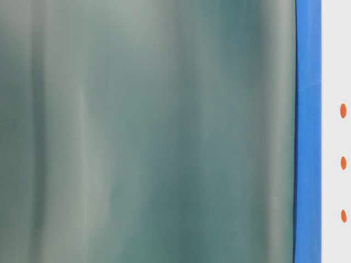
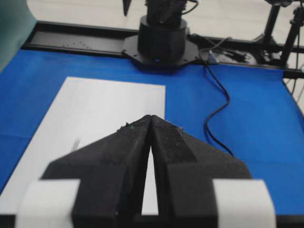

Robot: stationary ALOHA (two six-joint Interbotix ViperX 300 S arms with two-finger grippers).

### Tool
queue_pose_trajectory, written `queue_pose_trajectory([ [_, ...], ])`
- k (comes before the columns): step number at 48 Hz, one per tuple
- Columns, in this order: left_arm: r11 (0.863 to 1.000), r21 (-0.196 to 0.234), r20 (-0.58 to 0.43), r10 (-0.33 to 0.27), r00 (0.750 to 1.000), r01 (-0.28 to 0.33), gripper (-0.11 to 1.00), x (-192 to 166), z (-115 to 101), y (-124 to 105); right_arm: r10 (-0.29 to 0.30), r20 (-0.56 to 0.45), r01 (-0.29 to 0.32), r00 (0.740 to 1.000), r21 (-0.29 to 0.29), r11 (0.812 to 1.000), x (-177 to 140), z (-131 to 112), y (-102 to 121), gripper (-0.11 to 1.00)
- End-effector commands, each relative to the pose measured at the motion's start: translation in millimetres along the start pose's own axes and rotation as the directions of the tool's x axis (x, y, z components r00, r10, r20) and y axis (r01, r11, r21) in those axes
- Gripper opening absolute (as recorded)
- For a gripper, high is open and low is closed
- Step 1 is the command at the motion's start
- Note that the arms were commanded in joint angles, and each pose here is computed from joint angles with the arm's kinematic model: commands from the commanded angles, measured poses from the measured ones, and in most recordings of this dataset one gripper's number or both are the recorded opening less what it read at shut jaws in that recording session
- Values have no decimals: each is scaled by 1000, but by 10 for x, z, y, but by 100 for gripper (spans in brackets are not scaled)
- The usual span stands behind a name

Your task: Touch the tip of the soldering iron to the mark.

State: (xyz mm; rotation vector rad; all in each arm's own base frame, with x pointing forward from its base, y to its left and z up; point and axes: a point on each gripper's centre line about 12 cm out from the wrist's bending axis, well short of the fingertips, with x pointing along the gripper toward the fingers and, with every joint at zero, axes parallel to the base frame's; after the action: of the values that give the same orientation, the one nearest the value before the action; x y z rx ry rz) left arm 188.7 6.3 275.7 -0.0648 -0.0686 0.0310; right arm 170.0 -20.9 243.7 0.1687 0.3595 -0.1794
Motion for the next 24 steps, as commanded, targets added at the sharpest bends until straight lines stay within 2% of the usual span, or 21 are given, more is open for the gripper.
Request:
queue_pose_trajectory([
  [1, 1000, 0, 11, -2, 1000, 2, 2, 19, 33, -5, 17, 14, -17, 1000, -1, 1000, -5, 50, 33, 85],
  [24, 1000, 1, 8, -3, 1000, 3, 2, 17, 25, -5, 20, 8, -20, 1000, 6, 1000, 4, 39, 38, 85],
])
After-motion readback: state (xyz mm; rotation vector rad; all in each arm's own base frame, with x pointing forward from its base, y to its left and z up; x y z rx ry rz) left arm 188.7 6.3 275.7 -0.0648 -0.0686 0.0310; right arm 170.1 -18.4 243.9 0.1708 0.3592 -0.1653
